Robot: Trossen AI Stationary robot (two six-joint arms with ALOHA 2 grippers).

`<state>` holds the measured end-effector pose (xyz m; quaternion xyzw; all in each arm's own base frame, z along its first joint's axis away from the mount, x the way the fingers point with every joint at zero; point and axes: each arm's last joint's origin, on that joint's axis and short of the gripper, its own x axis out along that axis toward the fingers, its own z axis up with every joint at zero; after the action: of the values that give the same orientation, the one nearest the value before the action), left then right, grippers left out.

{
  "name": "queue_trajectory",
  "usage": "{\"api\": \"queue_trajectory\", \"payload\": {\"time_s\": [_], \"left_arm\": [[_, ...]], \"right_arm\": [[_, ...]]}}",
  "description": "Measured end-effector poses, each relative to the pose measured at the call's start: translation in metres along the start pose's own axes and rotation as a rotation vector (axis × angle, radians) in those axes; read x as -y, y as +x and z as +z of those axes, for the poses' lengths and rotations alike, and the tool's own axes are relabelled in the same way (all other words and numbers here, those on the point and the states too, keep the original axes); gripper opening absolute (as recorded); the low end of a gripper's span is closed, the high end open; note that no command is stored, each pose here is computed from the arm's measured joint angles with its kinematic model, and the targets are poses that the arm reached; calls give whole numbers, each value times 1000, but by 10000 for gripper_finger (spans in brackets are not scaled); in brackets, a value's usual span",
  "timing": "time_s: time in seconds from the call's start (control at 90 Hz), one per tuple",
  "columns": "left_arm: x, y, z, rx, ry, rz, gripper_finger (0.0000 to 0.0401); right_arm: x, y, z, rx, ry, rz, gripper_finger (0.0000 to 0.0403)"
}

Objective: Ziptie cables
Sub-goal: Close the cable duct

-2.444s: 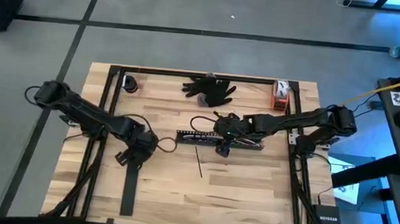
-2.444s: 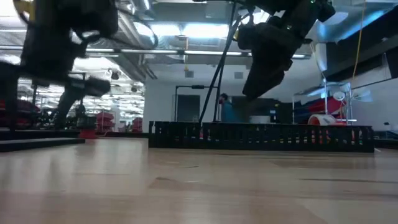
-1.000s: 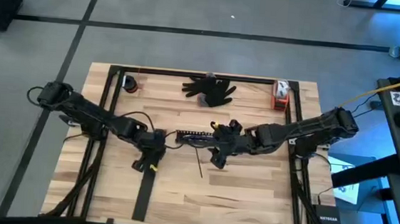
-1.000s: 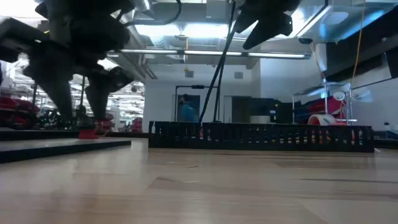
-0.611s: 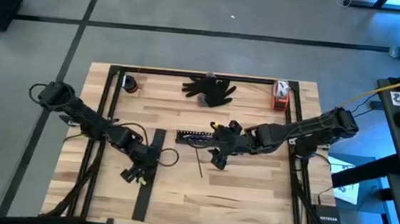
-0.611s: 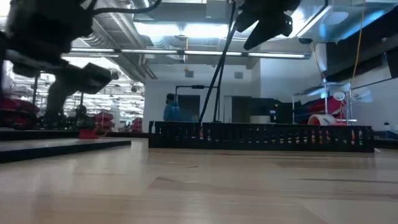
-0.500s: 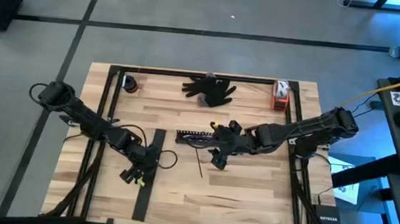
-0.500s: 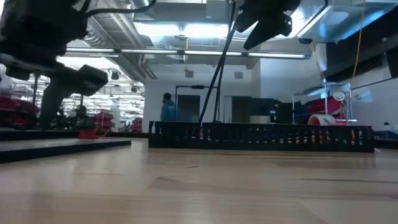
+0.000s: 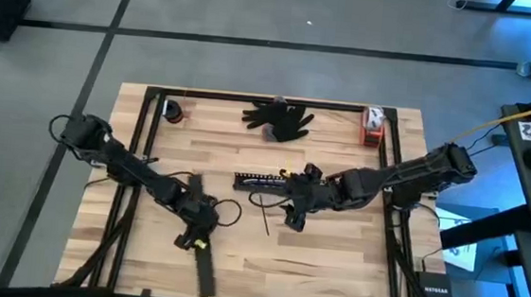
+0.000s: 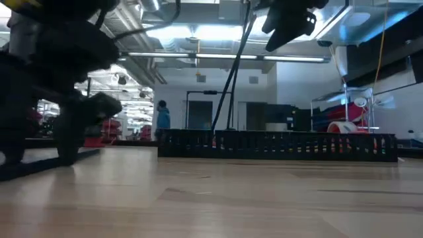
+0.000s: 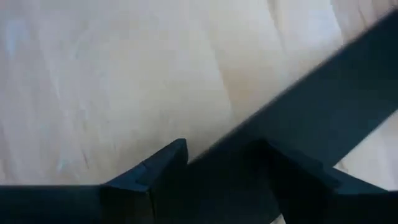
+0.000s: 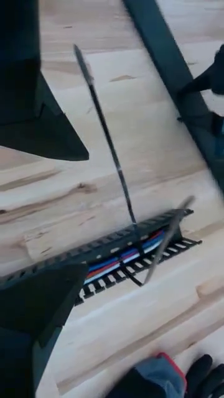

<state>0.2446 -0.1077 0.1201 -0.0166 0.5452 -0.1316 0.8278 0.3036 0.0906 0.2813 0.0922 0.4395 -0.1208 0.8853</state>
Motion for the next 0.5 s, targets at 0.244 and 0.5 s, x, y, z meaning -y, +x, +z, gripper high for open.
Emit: {"api": "queue_trajectory", "payload": {"time_s": [0.244, 0.5], "left_arm": [[-23, -2, 16, 198, -503, 126, 208], [-30, -15, 45, 502, -696, 102, 208]], "right_arm": [[0, 0, -1, 11, 1, -21, 275], [-1, -1, -4, -8, -20, -36, 275]]}}
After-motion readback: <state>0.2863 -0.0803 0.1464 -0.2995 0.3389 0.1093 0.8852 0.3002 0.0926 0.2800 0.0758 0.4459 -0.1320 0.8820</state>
